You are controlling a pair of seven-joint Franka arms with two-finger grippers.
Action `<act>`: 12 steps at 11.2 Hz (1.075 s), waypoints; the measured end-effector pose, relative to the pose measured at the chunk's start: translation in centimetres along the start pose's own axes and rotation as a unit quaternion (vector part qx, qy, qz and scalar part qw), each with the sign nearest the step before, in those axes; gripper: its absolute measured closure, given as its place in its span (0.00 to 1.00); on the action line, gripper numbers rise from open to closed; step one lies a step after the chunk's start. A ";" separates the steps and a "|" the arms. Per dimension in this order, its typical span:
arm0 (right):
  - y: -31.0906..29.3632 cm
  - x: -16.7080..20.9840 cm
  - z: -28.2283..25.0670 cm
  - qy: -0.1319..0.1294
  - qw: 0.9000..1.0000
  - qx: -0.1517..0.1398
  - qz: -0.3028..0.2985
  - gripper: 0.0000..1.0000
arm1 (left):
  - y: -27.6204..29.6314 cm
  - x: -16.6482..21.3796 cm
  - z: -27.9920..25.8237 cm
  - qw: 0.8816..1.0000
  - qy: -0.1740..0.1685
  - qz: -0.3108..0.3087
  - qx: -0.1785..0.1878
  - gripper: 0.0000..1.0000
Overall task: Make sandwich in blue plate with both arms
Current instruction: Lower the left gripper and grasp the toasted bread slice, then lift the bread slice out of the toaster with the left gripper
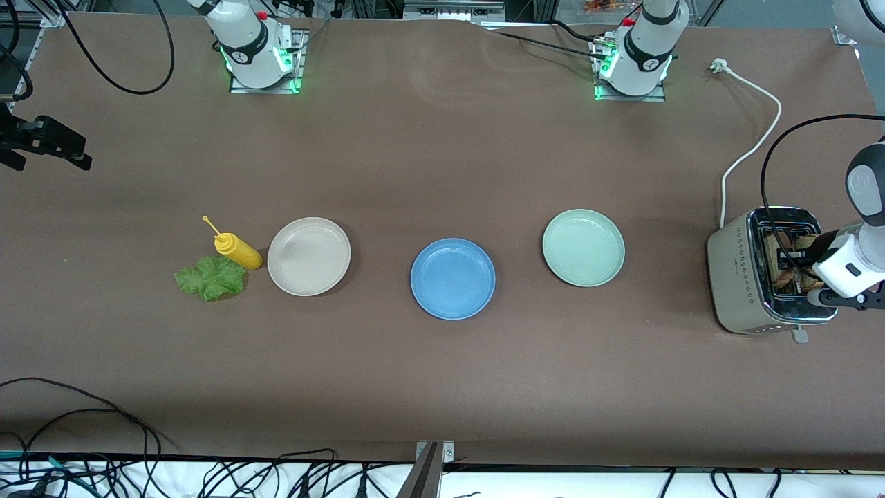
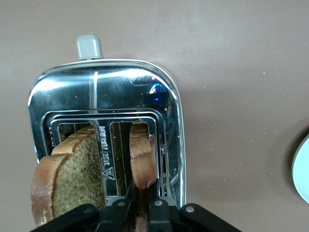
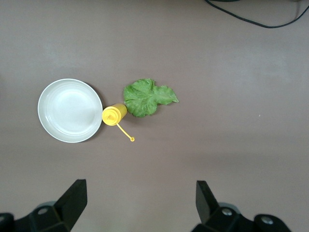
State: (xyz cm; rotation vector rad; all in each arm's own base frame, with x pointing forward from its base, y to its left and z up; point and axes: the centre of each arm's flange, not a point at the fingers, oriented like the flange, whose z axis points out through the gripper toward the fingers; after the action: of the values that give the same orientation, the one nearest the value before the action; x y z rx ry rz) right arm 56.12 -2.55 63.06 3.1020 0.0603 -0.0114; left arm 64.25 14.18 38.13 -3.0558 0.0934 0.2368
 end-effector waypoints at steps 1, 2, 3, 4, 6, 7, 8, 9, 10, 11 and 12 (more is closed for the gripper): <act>0.0 0.0 0.0 0.000 1.000 0.000 0.000 0.00 | 0.0 0.0 -0.2 1.000 0.002 0.000 0.001 0.89; 0.0 0.0 0.0 0.000 1.000 0.000 0.000 0.00 | 0.1 0.0 -0.7 1.000 0.006 0.001 0.001 0.89; 0.0 0.0 0.0 0.000 1.000 0.000 0.000 0.00 | 0.1 0.0 -1.4 1.000 0.012 0.001 0.002 0.89; 0.0 0.0 0.0 0.000 1.000 0.000 0.000 0.00 | 0.0 -0.1 -2.3 1.000 0.020 0.004 0.003 0.89; 0.0 0.0 0.0 0.000 1.000 0.000 0.000 0.00 | -0.2 -0.6 -4.8 0.999 0.040 0.010 0.007 0.92; 0.0 0.0 0.0 0.000 1.000 0.000 0.000 0.00 | -0.3 -0.9 -6.2 0.999 0.050 0.011 0.008 0.92; 0.0 0.0 0.0 0.000 1.000 0.000 0.000 0.00 | -0.2 -1.5 -7.6 0.998 0.058 0.011 0.007 0.92; 0.0 0.0 0.0 0.000 1.000 0.000 0.000 0.00 | -0.2 -2.1 -9.1 0.998 0.067 0.011 0.007 0.92; 0.0 0.0 0.0 0.000 1.000 0.000 0.000 0.00 | -0.2 -2.7 -10.5 0.997 0.076 0.010 0.008 0.92; 0.0 0.0 0.0 0.000 1.000 0.000 0.000 0.00 | -0.2 -3.4 -11.8 0.997 0.080 0.010 0.006 0.92; 0.0 0.0 0.0 0.000 1.000 0.000 0.000 0.00 | 0.0 -4.2 -12.9 0.997 0.079 0.012 0.003 0.92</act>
State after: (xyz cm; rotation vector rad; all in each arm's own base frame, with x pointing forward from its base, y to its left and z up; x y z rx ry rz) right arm 56.14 -2.59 63.03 3.1020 0.0592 -0.0112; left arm 62.07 13.35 51.45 -3.0636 0.1387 -0.0050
